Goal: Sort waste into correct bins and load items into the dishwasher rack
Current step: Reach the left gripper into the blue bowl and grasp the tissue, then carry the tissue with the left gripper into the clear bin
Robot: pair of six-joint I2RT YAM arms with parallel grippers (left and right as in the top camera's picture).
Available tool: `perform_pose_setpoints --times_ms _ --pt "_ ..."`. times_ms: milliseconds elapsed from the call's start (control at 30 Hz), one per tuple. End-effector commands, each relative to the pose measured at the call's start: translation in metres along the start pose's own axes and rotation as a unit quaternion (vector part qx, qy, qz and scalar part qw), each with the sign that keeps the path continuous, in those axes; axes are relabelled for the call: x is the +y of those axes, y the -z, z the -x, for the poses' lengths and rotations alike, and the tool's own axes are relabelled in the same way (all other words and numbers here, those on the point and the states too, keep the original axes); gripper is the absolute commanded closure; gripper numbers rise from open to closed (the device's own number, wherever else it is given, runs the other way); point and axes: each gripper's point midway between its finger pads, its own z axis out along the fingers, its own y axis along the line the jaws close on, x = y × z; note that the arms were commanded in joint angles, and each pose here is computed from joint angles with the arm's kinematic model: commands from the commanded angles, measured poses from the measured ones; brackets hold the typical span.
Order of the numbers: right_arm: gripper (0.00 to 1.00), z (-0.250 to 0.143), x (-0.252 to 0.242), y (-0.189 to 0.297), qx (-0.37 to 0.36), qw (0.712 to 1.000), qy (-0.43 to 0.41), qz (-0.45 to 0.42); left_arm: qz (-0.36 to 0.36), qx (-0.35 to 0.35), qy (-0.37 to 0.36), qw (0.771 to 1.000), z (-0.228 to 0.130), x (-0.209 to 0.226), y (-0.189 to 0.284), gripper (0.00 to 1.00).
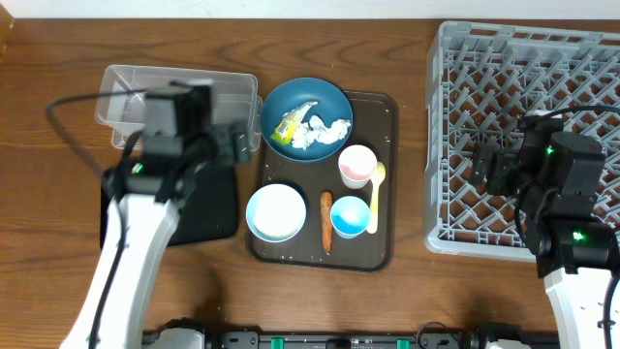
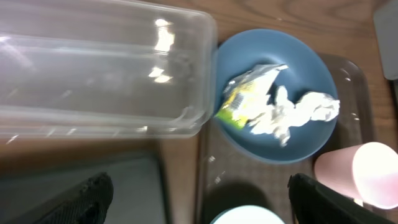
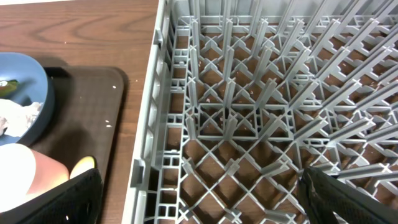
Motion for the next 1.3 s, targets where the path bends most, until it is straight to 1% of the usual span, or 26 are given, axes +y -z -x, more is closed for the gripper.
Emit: perform_pose_setpoints --times_ms 0,133,333,533,700,800,833,967,1033,1167,1267 --pt "0.01 0.011 -0.002 0.005 -0.014 1.0 0.003 -0.001 -0.005 0.0 -0.037 0.999 0.016 -0.023 -0.016 0.09" --pt "0.01 0.011 -0.002 0.005 -0.014 1.0 0.003 -0.001 -0.037 0.018 -0.111 0.993 0.012 -0.064 -0.052 0.09" --pt "0.01 0.011 -0.002 0.005 -0.013 1.0 0.003 -0.001 -0.039 0.053 -0.149 0.987 -0.016 -0.092 -0.101 0.11" --pt "0.01 0.011 -0.002 0.005 -0.013 1.0 0.003 -0.001 -0.043 0.089 -0.163 0.982 -0.045 -0.102 -0.144 0.16" --pt "0.01 0.011 -0.002 0.005 -0.013 1.0 0.003 -0.001 -0.04 0.108 -0.166 0.979 -0.061 -0.101 -0.165 0.21" --pt "0.01 0.011 -0.002 0.005 -0.013 1.0 0.002 -0.001 -0.038 0.115 -0.166 0.979 -0.066 -0.099 -0.173 0.26" --pt "0.01 0.011 -0.002 0.005 -0.013 1.0 0.002 -0.001 -0.038 0.115 -0.166 0.979 -0.067 -0.099 -0.175 0.29" --pt "0.01 0.01 -0.002 0.005 -0.012 1.0 0.002 -0.001 -0.038 0.115 -0.166 0.979 -0.068 -0.099 -0.178 0.5" --pt "0.01 0.01 -0.002 0.005 -0.012 1.0 0.002 -0.001 -0.039 0.114 -0.166 0.979 -0.068 -0.099 -0.178 0.64" --pt "0.01 0.01 -0.002 0.005 -0.011 1.0 0.002 -0.001 -0.039 0.111 -0.166 0.979 -0.066 -0.099 -0.178 0.85" --pt "0.01 0.01 -0.002 0.005 -0.011 1.0 0.002 -0.001 -0.035 0.102 -0.162 0.981 -0.06 -0.099 -0.173 0.94"
